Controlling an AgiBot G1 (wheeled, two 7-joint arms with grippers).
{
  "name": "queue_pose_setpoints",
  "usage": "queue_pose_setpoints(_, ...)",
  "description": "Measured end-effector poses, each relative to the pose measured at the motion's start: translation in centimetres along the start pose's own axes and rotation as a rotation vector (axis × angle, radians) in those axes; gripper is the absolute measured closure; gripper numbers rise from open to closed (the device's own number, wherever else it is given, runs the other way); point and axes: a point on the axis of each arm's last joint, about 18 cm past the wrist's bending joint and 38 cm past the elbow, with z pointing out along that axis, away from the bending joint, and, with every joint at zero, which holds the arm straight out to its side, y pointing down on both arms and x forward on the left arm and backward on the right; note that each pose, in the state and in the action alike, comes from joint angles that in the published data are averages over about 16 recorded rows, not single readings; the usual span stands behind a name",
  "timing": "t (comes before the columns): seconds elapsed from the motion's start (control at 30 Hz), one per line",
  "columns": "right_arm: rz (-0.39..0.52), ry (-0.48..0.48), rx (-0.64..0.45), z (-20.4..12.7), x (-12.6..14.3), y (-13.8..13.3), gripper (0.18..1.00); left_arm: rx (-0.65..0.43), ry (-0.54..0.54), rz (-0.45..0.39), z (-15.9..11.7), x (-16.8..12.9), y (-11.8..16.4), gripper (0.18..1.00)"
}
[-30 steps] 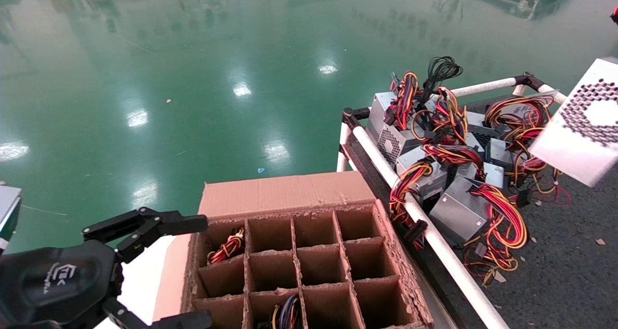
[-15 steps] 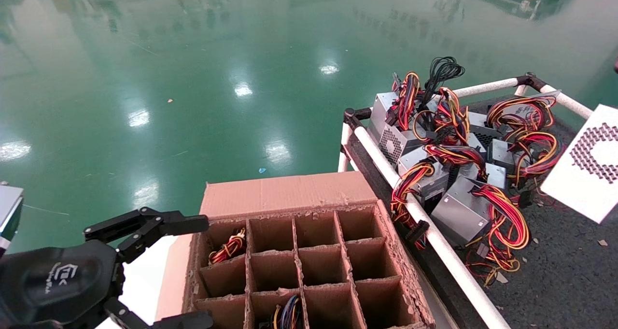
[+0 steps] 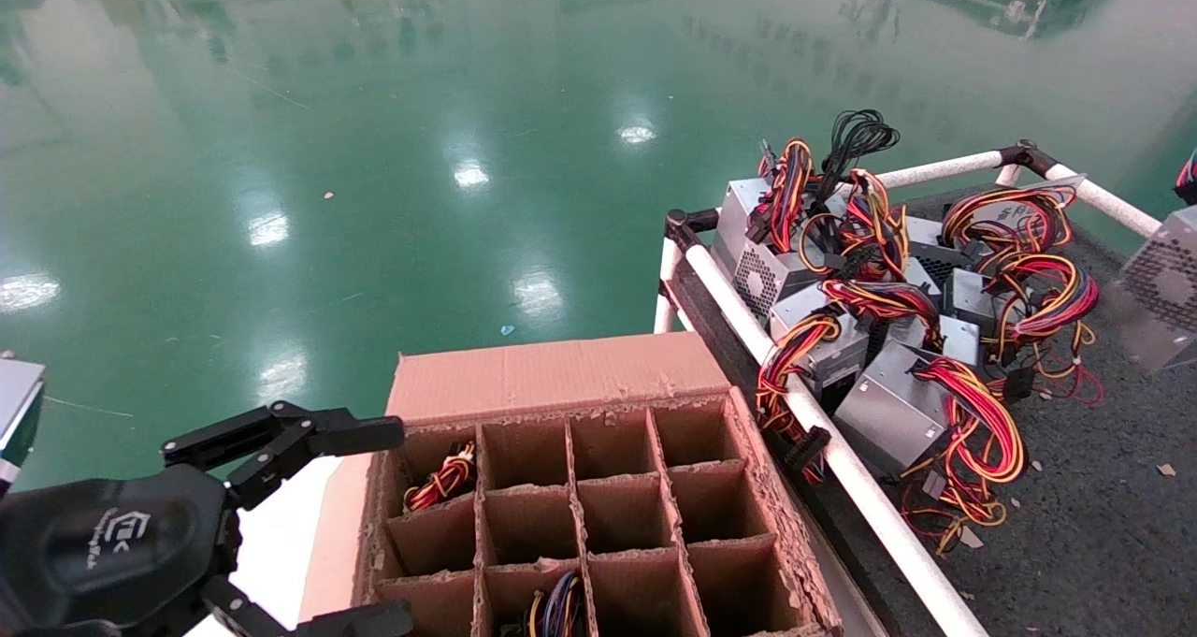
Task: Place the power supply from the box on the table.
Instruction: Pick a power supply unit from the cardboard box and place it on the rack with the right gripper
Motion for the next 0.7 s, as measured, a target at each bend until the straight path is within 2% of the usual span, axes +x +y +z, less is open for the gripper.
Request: queue_pose_setpoints(0.7, -0.025, -0.024, -0.095, 0.3, 0.3, 3.6, 0.946, 0.0, 0.0, 0.0, 0.0, 0.0, 0.0, 0.184)
